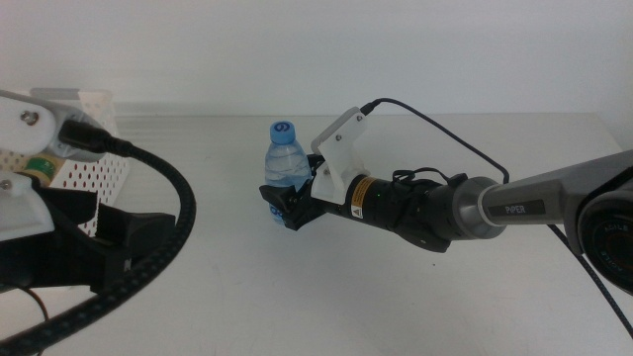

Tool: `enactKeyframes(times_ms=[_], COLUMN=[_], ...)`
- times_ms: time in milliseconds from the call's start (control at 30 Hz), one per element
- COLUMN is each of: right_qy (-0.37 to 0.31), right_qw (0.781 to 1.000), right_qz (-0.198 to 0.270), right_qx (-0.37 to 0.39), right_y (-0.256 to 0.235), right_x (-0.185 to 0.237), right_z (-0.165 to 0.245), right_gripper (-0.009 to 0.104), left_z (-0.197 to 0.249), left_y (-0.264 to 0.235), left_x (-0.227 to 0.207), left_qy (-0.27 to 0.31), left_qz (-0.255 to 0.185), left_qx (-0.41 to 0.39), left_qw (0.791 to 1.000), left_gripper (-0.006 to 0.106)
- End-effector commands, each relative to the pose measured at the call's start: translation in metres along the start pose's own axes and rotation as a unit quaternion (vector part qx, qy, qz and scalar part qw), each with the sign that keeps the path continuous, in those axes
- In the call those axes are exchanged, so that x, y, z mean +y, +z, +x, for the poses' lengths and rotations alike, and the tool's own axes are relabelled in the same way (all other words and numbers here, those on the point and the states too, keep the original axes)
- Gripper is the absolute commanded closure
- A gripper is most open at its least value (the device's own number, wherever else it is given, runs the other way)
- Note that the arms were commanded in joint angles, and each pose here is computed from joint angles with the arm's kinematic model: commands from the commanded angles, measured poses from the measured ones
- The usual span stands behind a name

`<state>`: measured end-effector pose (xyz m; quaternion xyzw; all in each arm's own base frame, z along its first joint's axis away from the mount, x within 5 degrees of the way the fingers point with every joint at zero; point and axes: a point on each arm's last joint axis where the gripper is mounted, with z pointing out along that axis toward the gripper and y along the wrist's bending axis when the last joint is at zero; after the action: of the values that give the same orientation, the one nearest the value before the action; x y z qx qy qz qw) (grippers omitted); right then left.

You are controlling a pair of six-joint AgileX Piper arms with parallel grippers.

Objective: Use arms to grab the bottles and put them into the dustbin to the left of the table.

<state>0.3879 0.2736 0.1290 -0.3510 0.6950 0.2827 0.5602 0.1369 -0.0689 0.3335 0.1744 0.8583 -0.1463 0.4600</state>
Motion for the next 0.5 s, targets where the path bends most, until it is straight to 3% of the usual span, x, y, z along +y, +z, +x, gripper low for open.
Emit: enactKeyframes(times_ms=[0, 133, 467], right_qy=[-0.021, -0.013, -0.004], right_qw=[0.996, 0.997, 0.998], right_qz=[-0.01, -0.01, -0.01], right_qx=[-0.081, -0.077, -0.062], right_y=[-0.007, -0.011, -0.063], right_x=[0.002, 0.003, 0.022], right_z=[-0.053, -0.055, -0.069], right_gripper=[0.021, 0.011, 0.016], left_z=[-0.014, -0.014, -0.014], left_y=[-0.006, -0.006, -0.006], left_x=[-0.002, -0.002, -0.002], left_qy=[-0.008, -0.008, -0.008], left_qz=[0.005, 0.005, 0.005], left_qx=[-0.053, -0.053, -0.053], left_qw=[0.999, 0.999, 0.999], left_gripper=[0.01, 0.01, 0.01])
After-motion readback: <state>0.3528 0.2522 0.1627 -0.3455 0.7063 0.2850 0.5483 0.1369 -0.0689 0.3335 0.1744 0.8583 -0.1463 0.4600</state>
